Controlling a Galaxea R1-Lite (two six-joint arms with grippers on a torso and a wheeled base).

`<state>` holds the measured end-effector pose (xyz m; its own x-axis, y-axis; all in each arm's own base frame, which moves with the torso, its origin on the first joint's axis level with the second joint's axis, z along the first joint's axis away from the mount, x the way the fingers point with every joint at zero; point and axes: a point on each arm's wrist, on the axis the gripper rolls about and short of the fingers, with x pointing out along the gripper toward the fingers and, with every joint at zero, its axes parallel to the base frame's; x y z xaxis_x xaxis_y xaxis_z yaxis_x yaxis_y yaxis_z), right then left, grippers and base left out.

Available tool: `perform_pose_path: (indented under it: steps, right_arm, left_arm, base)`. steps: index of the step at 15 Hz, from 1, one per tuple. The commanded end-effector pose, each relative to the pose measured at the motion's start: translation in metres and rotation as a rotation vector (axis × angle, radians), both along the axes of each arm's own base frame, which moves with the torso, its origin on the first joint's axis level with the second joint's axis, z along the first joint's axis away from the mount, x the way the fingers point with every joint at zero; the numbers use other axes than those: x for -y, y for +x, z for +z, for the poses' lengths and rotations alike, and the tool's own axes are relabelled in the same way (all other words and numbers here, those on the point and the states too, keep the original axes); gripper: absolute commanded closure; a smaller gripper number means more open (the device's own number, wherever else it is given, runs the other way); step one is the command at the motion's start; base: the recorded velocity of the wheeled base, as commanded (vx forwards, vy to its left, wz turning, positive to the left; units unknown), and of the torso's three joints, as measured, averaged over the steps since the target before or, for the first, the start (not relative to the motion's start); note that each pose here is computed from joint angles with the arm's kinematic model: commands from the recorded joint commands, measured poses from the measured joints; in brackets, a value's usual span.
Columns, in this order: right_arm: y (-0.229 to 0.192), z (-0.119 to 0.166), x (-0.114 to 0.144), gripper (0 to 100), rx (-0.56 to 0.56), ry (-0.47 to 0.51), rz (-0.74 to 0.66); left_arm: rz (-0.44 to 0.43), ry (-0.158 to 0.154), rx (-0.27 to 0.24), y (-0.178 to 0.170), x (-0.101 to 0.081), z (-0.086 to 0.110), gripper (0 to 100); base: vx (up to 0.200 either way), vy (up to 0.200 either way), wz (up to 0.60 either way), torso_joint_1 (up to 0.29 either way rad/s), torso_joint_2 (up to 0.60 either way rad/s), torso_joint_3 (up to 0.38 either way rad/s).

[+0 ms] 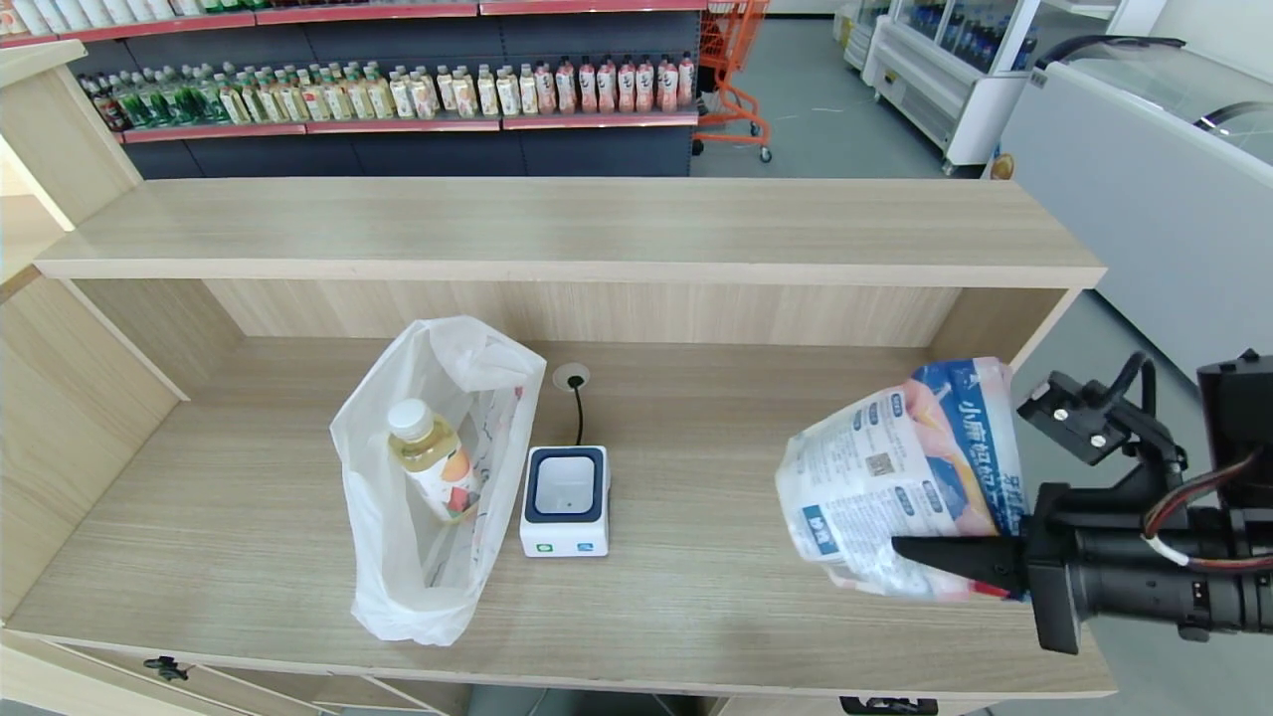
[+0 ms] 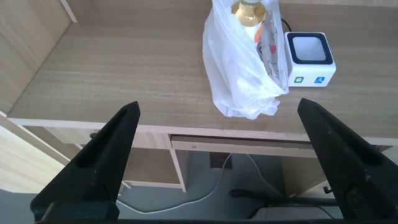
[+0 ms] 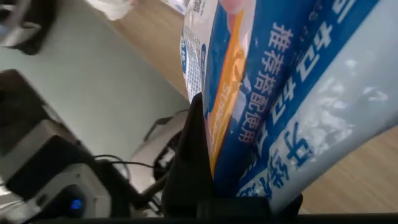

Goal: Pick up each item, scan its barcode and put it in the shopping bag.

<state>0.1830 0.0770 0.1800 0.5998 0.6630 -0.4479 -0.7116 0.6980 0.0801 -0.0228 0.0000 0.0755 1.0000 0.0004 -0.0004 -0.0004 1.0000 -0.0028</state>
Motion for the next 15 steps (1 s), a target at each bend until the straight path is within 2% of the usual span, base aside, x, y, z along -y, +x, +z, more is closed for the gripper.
perform_pose_path:
  steps: [1, 4, 8, 11, 15]
  right_arm:
    - [-0.002, 0.0, 0.029, 100, 0.139, -0.184, -0.17]
    - [-0.014, -0.001, 0.046, 100, 0.252, -0.349, -0.189]
    - [-0.028, 0.007, 0.053, 100, 0.387, -0.516, -0.206]
    - [-0.04, 0.006, 0.054, 100, 0.417, -0.566, -0.224]
    - [-0.045, 0.007, 0.054, 100, 0.428, -0.554, -0.226]
  left_arm:
    - [0.0, 0.0, 0.0, 0.0, 0.0, 0.0, 0]
    - [0.0, 0.0, 0.0, 0.0, 0.0, 0.0, 0]
    - [0.0, 0.0, 0.0, 0.0, 0.0, 0.0, 0]
    - [0.001, 0.004, 0.0, 0.0, 0.0, 0.0, 0]
    - [0.0, 0.012, 0.0, 0.0, 0.0, 0.0, 0]
  base:
    - [0.0, 0.0, 0.0, 0.0, 0.0, 0.0]
    - [0.0, 0.0, 0.0, 0.0, 0.0, 0.0]
    - [0.0, 0.0, 0.0, 0.0, 0.0, 0.0]
    - [0.0, 0.0, 0.0, 0.0, 0.0, 0.0]
    - [0.0, 0.0, 0.0, 0.0, 0.0, 0.0]
